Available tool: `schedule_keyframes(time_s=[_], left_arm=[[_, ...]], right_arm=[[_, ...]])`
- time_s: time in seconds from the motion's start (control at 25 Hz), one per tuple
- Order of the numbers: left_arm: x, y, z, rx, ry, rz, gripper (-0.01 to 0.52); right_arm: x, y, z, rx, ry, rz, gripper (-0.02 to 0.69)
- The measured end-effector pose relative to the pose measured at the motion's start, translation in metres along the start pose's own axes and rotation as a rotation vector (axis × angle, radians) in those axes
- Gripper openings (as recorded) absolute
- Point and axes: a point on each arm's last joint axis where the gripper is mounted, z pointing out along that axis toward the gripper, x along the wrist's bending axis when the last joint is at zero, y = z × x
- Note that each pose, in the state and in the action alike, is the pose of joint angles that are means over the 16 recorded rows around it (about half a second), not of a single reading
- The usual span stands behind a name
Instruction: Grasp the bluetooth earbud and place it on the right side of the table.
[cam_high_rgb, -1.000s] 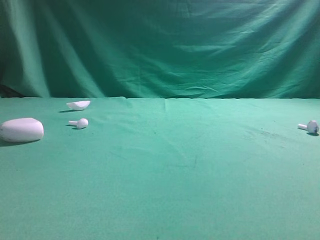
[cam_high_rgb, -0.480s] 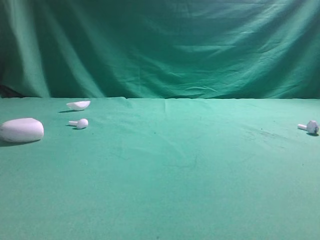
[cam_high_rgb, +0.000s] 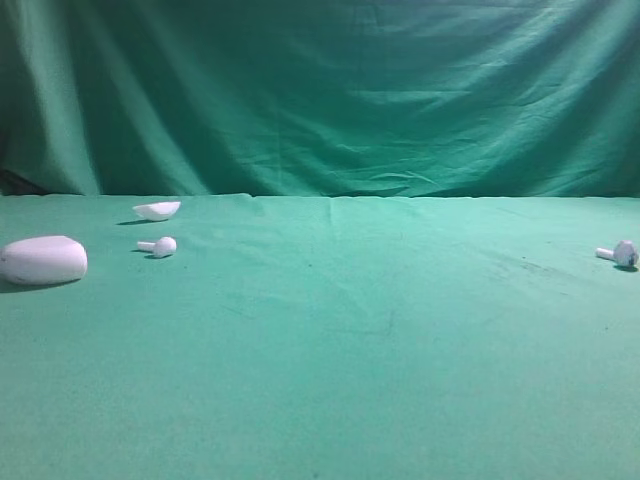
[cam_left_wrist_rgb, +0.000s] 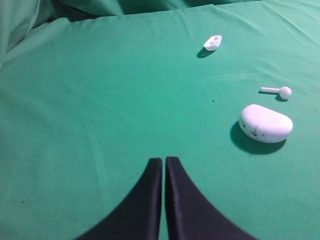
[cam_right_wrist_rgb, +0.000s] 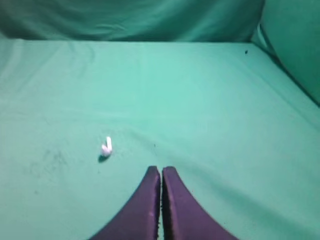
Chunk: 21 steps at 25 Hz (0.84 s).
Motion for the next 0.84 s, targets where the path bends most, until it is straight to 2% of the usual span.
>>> schedule_keyframes(time_s=[0.32,0.84], left_arm=[[0.000,0.000,0.000,0.000,0.000,0.000,0.000],[0.000,0.000,0.000,0.000,0.000,0.000,0.000]], right_arm=[[0.001,-0.036,0.017,0.054,-0.028,0.022,0.000],[0.002,-0.042,0.020,0.050,-0.025,0.036,0.000]])
